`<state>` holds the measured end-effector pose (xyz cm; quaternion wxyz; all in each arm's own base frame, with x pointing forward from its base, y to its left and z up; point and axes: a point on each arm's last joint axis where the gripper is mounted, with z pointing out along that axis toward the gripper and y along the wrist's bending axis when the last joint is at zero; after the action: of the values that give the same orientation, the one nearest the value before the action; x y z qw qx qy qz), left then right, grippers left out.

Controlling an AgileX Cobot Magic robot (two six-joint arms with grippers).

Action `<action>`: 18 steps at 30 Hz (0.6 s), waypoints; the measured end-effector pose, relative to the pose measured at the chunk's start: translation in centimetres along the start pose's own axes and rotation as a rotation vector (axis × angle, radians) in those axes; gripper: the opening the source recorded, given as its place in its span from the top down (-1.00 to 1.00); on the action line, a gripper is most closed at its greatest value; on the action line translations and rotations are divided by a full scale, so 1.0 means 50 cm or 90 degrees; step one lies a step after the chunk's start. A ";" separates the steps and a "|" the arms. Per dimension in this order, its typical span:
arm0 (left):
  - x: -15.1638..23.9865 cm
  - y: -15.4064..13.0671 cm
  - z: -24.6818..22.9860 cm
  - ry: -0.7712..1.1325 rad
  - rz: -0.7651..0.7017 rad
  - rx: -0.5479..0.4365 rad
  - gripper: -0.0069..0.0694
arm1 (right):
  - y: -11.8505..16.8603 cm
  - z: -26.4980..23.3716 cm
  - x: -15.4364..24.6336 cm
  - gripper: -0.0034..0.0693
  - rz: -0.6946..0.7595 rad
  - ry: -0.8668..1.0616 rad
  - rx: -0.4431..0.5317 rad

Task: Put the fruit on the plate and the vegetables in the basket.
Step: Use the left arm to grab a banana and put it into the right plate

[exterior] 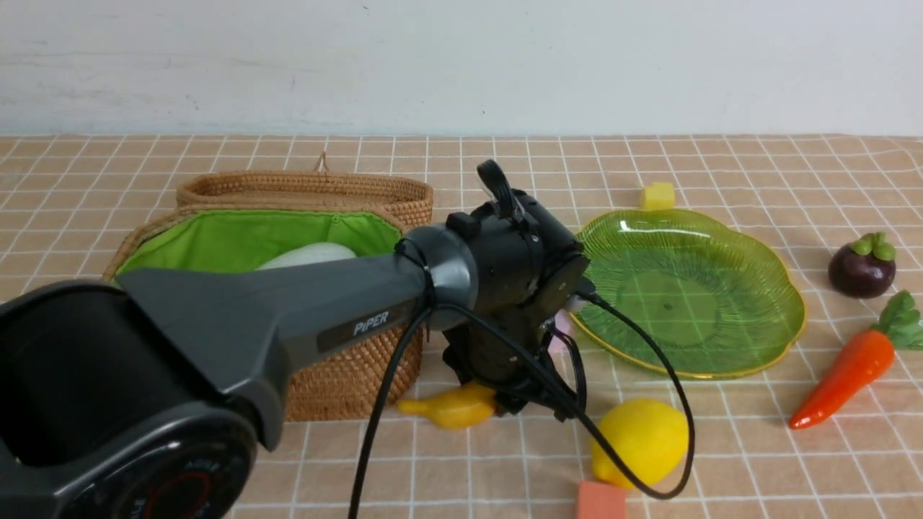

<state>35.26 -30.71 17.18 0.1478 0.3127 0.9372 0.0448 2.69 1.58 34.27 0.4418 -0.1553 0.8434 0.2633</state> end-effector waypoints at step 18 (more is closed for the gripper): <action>-0.180 -0.065 -0.203 -0.403 0.087 0.127 0.00 | -0.034 -0.005 -0.021 0.42 0.014 -0.075 0.120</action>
<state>37.18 -38.62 28.52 0.3970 0.3862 0.8213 -0.1366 3.98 0.08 34.72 0.5005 -0.0876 0.8387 0.1963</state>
